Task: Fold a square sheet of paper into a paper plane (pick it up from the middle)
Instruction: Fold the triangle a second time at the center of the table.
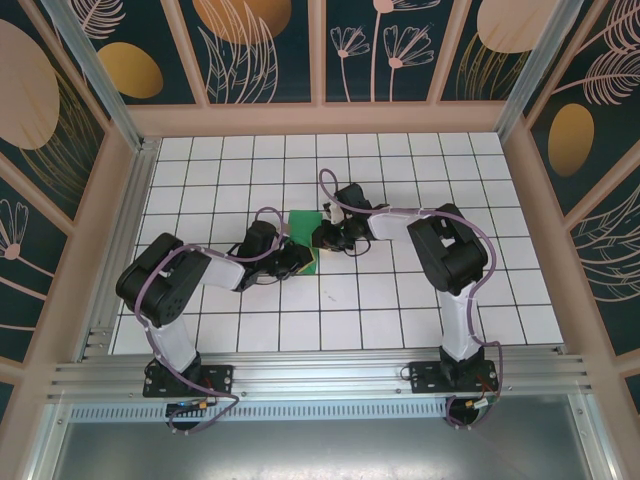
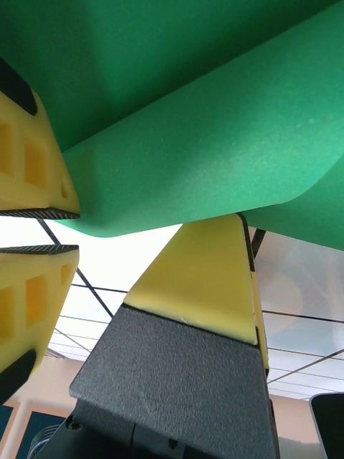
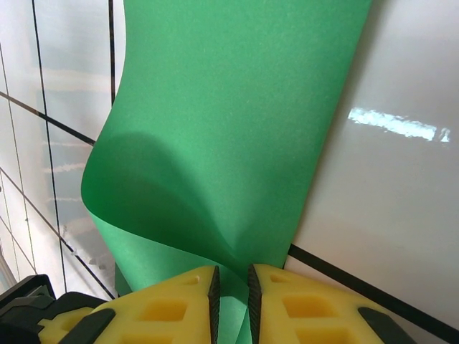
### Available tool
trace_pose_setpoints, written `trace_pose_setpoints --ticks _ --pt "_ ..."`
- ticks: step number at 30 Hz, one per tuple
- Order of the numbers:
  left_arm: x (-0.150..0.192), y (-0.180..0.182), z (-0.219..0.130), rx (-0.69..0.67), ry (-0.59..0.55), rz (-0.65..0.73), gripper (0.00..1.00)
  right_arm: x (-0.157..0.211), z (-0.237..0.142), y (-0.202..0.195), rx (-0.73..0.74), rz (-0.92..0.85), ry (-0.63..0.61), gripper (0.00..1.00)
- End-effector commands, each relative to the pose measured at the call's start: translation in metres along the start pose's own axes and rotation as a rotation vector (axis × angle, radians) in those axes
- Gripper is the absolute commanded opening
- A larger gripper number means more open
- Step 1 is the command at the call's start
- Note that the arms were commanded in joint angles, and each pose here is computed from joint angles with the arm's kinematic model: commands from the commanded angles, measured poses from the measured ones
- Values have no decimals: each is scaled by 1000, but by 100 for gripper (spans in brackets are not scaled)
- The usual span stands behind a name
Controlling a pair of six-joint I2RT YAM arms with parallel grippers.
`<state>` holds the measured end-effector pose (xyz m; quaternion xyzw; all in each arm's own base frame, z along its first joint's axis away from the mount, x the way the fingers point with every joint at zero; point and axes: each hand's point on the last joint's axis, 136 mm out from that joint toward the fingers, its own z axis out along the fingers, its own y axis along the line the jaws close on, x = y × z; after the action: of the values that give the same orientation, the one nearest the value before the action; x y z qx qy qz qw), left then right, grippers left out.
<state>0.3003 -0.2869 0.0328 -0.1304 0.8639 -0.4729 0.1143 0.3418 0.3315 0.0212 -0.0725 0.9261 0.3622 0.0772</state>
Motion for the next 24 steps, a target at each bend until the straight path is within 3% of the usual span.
trace_pose_setpoints --ticks 1,24 --pt "3 -2 4 25 13 -2 21 19 14 -31 75 76 61 23" --pt "3 7 8 -8 18 -17 20 21 15 -32 75 83 67 24"
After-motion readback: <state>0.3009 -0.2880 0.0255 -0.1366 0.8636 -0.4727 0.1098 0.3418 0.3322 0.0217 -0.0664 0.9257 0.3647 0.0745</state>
